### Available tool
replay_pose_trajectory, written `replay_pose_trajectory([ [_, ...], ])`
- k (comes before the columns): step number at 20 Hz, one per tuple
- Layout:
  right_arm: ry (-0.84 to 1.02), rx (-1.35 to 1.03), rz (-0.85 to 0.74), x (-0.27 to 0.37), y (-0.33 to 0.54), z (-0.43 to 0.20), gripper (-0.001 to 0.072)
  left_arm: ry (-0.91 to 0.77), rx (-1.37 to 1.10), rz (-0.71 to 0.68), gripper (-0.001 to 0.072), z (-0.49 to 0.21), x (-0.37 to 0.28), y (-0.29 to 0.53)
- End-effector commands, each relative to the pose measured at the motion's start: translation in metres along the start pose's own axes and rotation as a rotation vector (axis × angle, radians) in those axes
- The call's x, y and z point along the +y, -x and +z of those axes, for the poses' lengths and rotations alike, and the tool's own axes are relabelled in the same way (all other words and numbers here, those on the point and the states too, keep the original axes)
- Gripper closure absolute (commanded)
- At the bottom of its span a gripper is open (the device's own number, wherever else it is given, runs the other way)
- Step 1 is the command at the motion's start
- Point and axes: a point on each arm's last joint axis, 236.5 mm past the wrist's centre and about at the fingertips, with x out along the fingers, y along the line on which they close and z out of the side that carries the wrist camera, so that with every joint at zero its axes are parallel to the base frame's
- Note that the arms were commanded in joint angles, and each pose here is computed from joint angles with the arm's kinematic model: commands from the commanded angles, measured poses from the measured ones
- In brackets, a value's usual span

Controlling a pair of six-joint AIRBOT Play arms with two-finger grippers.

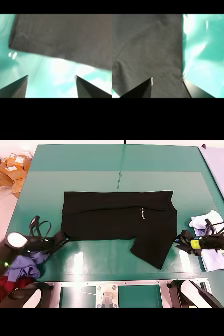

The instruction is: Fold the shirts.

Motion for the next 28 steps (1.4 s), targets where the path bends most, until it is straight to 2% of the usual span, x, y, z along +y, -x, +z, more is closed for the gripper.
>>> replay_pose_trajectory([
  [1,-0.07,-0.005,0.021,-0.008,-0.021,-0.013,0.0286,0.118,-0.178,-0.047,0.0049,0.024,0.0,-0.018],
  [6,-0.071,0.049,0.01,-0.013,-0.033,-0.033,0.0286,0.225,-0.188,-0.018,0.0051,0.038,0.006,-0.046],
  [7,-0.058,0.06,0.008,-0.011,-0.035,-0.037,0.0286,0.222,-0.203,-0.031,0.0176,0.045,0.0,-0.044],
  [8,-0.042,0.068,0.005,-0.009,-0.037,-0.039,0.0286,0.187,-0.207,-0.048,0.059,0.051,-0.011,-0.04],
  [9,-0.029,0.072,0.006,-0.007,-0.039,-0.04,0.0287,0.125,-0.201,-0.062,0.0687,0.054,-0.023,-0.037],
  [11,-0.035,0.071,0.021,-0.002,-0.042,-0.039,0.029,0.031,-0.169,-0.091,0.0686,0.056,-0.045,-0.029],
  [12,-0.047,0.069,0.038,0.002,-0.043,-0.037,0.0369,0.006,-0.158,-0.096,0.0686,0.056,-0.052,-0.027],
  [13,-0.025,0.067,0.06,0.007,-0.043,-0.036,0.0554,-0.018,-0.146,-0.094,0.0686,0.055,-0.055,-0.025],
  [14,0.016,0.062,0.063,0.008,-0.042,-0.034,0.069,-0.038,-0.133,-0.085,0.0685,0.053,-0.055,-0.024],
  [18,0.086,0.078,-0.003,0.003,-0.024,-0.029,0.0697,-0.096,0.018,0.016,0.0686,0.03,-0.026,-0.018],
  [23,0.046,0.109,-0.207,-0.034,0.004,-0.043,0.0697,-0.201,0.172,0.277,0.0686,0.026,0.039,0.021],
  [25,0.042,0.128,-0.236,-0.039,0.009,-0.051,0.0697,-0.24,0.185,0.344,0.0686,0.031,0.051,0.034],
  [28,0.051,0.134,-0.228,-0.031,0.022,-0.053,0.0697,-0.303,0.162,0.305,0.0686,0.043,0.034,0.039],
])
